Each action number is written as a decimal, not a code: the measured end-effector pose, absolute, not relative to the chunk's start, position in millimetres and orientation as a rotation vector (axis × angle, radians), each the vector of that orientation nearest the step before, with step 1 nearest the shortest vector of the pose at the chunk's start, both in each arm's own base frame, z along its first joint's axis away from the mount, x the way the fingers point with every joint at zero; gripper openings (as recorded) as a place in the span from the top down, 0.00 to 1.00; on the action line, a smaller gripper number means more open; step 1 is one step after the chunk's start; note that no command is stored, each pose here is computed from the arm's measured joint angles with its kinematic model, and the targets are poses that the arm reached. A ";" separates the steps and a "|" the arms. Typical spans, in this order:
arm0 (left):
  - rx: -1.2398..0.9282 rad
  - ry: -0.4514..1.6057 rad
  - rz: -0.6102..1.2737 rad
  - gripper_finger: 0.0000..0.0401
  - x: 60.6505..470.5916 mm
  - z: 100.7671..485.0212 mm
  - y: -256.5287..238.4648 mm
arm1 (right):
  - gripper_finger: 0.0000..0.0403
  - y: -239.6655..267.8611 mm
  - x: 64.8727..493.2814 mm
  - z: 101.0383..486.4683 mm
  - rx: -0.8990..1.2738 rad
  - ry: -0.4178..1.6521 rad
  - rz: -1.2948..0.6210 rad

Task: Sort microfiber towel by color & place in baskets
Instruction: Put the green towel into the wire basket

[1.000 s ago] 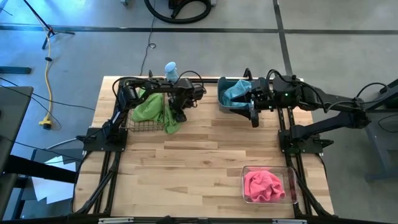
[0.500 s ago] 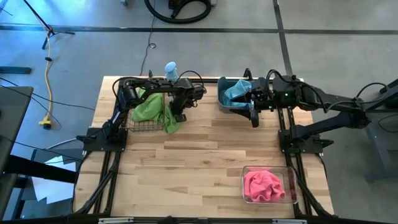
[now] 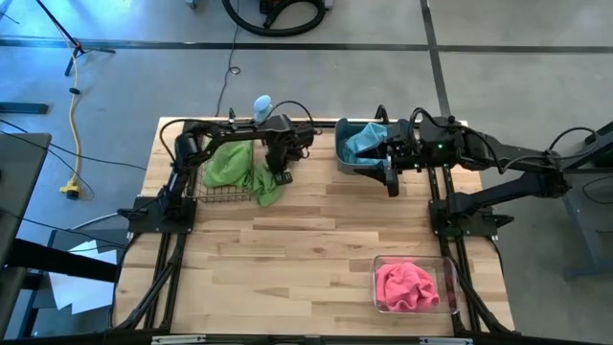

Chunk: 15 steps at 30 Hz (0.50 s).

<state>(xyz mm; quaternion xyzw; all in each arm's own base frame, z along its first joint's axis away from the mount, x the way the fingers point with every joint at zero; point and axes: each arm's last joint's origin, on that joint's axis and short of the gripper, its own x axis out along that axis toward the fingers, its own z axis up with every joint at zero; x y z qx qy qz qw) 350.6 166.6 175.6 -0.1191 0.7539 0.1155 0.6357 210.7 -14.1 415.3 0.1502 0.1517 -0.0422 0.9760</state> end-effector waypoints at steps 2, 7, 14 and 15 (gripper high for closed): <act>-0.272 1.680 0.276 1.00 351.6 185.0 163.2 | 0.45 -14.1 210.7 415.4 0.301 0.306 -0.085; -0.231 1.571 0.281 1.00 356.8 208.9 147.5 | 0.45 -14.1 210.7 415.7 0.301 0.305 -0.085; -0.186 1.497 0.213 1.00 357.0 230.9 107.3 | 0.45 -14.0 210.6 415.7 0.302 0.305 -0.083; -0.179 1.482 0.207 1.00 355.1 232.1 100.5 | 0.45 -14.0 210.4 415.8 0.302 0.305 -0.081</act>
